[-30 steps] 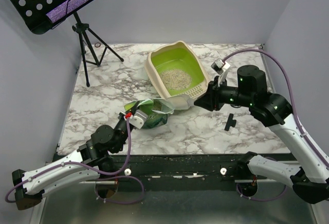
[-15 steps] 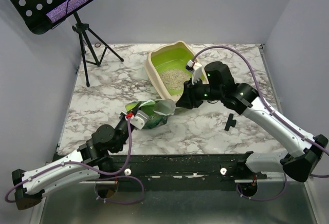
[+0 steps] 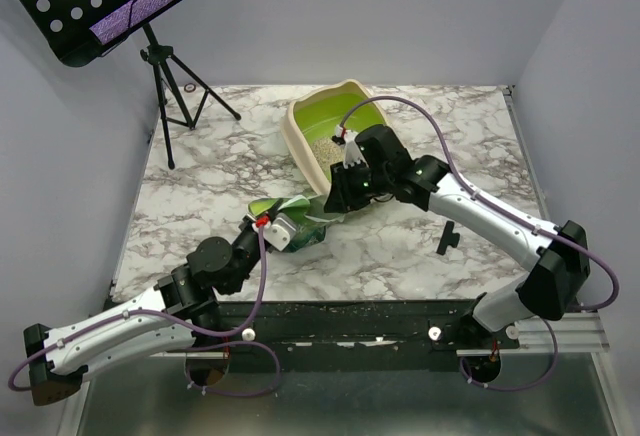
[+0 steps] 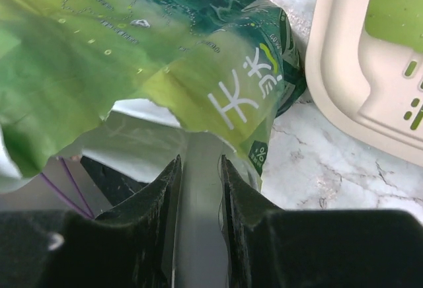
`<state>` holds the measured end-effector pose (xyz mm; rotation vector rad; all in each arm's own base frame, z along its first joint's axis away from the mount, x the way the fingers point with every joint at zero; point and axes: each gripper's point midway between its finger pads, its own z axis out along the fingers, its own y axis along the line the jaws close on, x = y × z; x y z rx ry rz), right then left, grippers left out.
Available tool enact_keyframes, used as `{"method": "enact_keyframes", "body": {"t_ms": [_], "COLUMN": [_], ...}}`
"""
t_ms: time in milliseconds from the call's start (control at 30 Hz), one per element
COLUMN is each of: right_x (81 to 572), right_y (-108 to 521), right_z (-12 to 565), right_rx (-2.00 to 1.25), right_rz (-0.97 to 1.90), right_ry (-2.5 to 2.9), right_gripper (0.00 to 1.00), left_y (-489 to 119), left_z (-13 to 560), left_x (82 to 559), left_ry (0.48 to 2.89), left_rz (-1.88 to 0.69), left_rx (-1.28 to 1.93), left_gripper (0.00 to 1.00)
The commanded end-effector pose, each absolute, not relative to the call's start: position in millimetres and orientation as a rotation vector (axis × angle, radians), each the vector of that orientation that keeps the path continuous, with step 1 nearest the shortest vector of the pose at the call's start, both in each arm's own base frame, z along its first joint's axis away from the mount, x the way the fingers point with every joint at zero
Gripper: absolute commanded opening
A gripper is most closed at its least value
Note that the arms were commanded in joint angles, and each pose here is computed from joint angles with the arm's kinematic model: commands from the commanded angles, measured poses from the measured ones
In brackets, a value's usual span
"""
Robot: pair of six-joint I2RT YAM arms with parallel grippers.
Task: Fill the litter box with clean litter
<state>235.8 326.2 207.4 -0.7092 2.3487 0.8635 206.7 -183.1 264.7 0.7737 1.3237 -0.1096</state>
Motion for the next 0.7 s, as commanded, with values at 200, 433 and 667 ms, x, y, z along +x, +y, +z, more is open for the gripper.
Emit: {"method": "enact_keyframes", "body": {"t_ms": [200,433,667], "right_x": [236,220,203], "right_y": [343,363,371], "right_z": [146,149,173], "right_rx": [-0.508,-0.472,-0.443], "right_rz": [0.951,1.213,1.529], "right_ry": [2.495,2.447,2.342], "right_gripper": [0.0,0.0,0.0], "left_y": [-192,-191,-191], "left_z": [273,272,272], "left_x": [204,205,205], "left_ry": [1.314,1.316,1.315], "left_rz": [-0.163,-0.153,-0.152], "left_rx": [0.771,0.773,0.775], "left_gripper": [0.0,0.0,0.0]}}
